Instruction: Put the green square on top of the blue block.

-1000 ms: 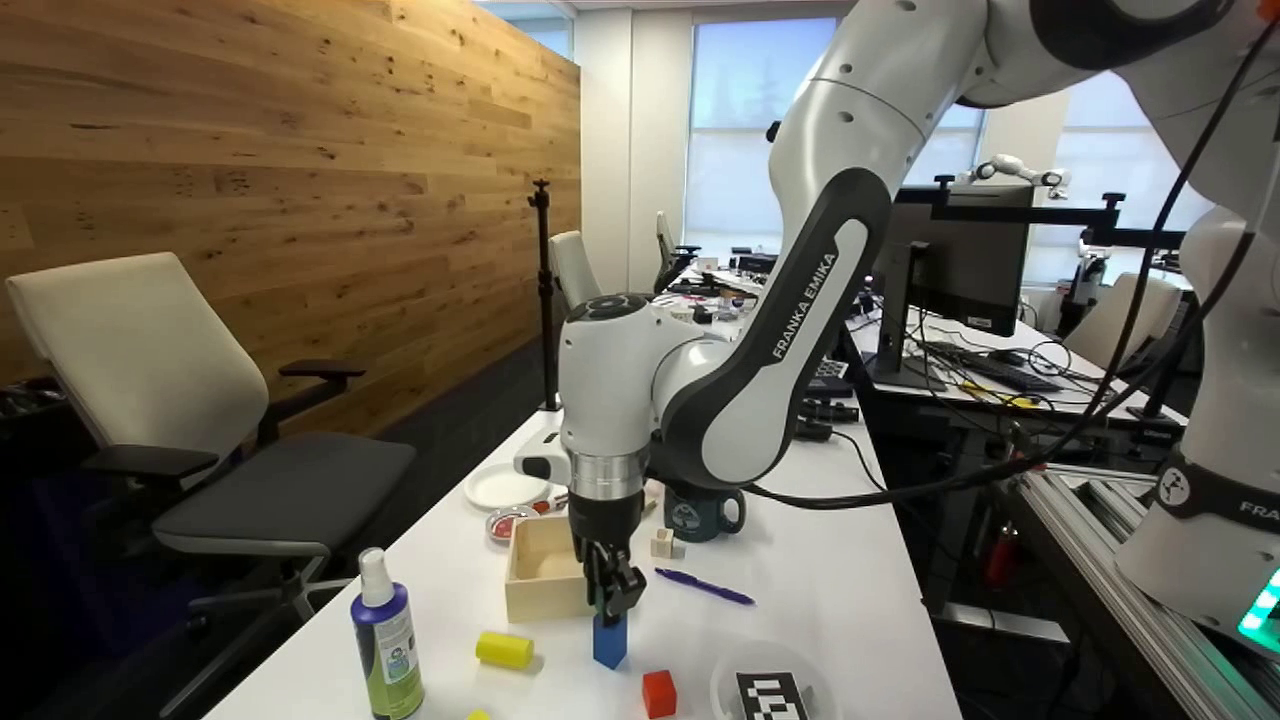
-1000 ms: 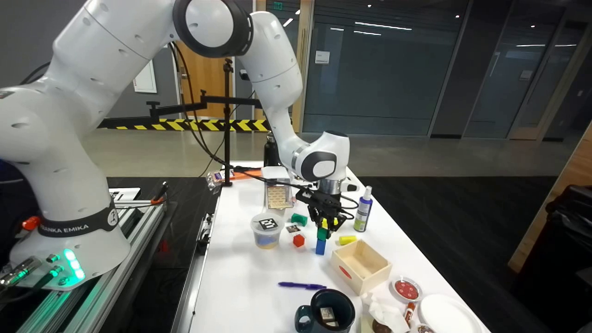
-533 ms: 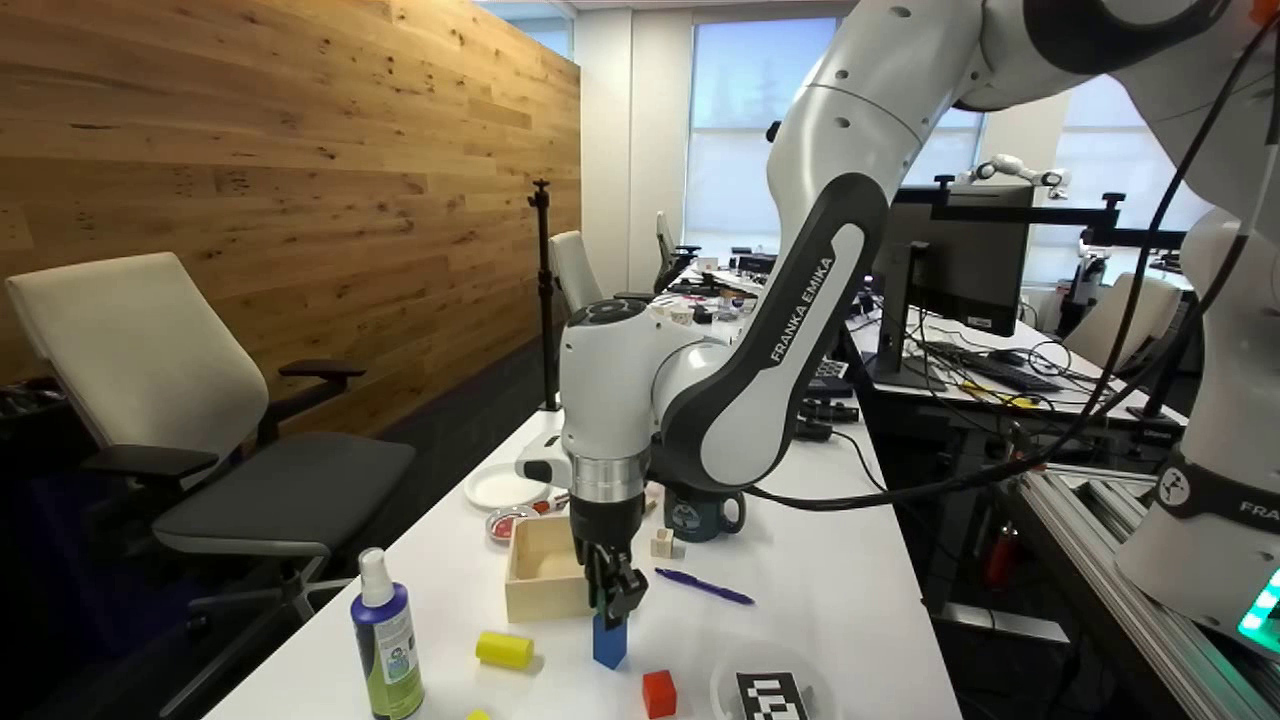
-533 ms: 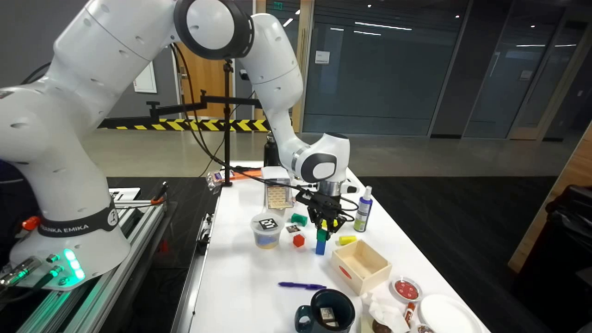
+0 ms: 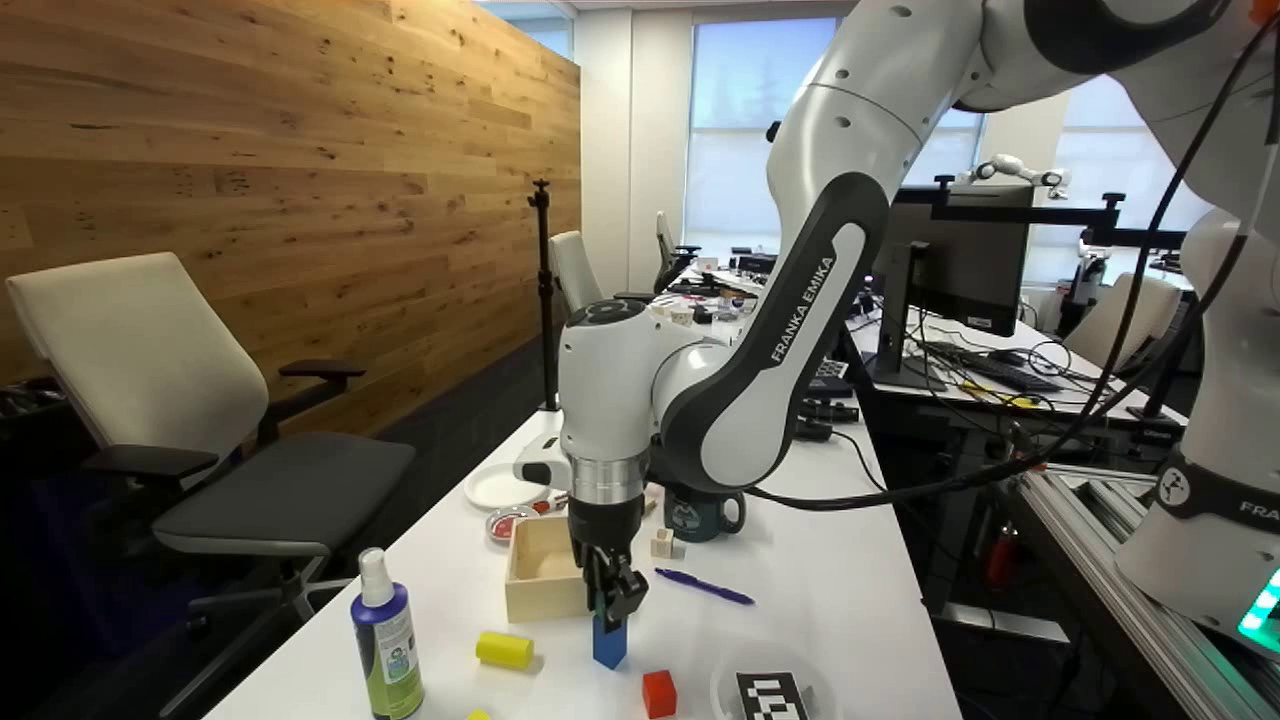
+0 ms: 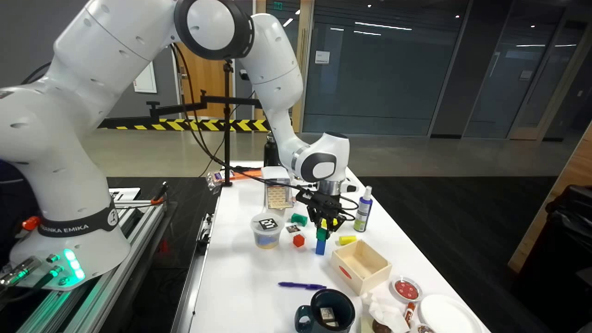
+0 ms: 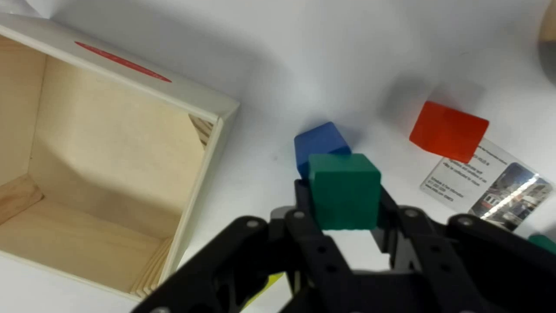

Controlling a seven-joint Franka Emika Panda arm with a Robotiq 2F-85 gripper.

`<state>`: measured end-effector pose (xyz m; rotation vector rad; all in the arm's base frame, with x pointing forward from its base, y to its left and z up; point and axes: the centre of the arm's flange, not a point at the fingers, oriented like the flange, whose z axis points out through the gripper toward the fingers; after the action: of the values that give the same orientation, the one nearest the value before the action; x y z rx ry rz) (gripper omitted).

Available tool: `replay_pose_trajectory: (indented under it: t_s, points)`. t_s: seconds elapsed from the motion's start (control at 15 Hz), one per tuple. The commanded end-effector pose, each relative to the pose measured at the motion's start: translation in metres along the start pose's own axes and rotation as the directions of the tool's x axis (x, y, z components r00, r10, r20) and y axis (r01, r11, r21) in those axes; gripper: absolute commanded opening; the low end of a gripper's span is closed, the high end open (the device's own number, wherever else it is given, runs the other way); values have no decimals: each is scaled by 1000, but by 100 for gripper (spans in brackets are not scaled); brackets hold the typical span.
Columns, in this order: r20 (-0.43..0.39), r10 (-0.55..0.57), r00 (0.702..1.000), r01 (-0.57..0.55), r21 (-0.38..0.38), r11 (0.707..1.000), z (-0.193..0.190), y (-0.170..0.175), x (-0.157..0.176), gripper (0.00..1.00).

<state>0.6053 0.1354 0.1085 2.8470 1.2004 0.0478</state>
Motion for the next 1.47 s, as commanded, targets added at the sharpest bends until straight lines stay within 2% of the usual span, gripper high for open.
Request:
replay_pose_trajectory:
  t_s: [0.0,0.27,0.33,0.6,1.07,1.27,1.4]
  points:
    - [-15,-19,1000,19,2,1000,0,3,1,66]
    - [-13,-19,1000,19,1,1000,0,3,1,95]
    - [-11,-18,1000,18,-1,1000,-1,2,1,99]
    - [-17,-5,1000,5,-8,1000,-9,-2,1,100]
    - [-111,63,992,-67,-31,997,-37,-12,0,100]
    - [-185,152,971,-159,-28,987,-50,-5,-11,100]
    - [-242,233,942,-241,-2,971,-55,3,-21,100]
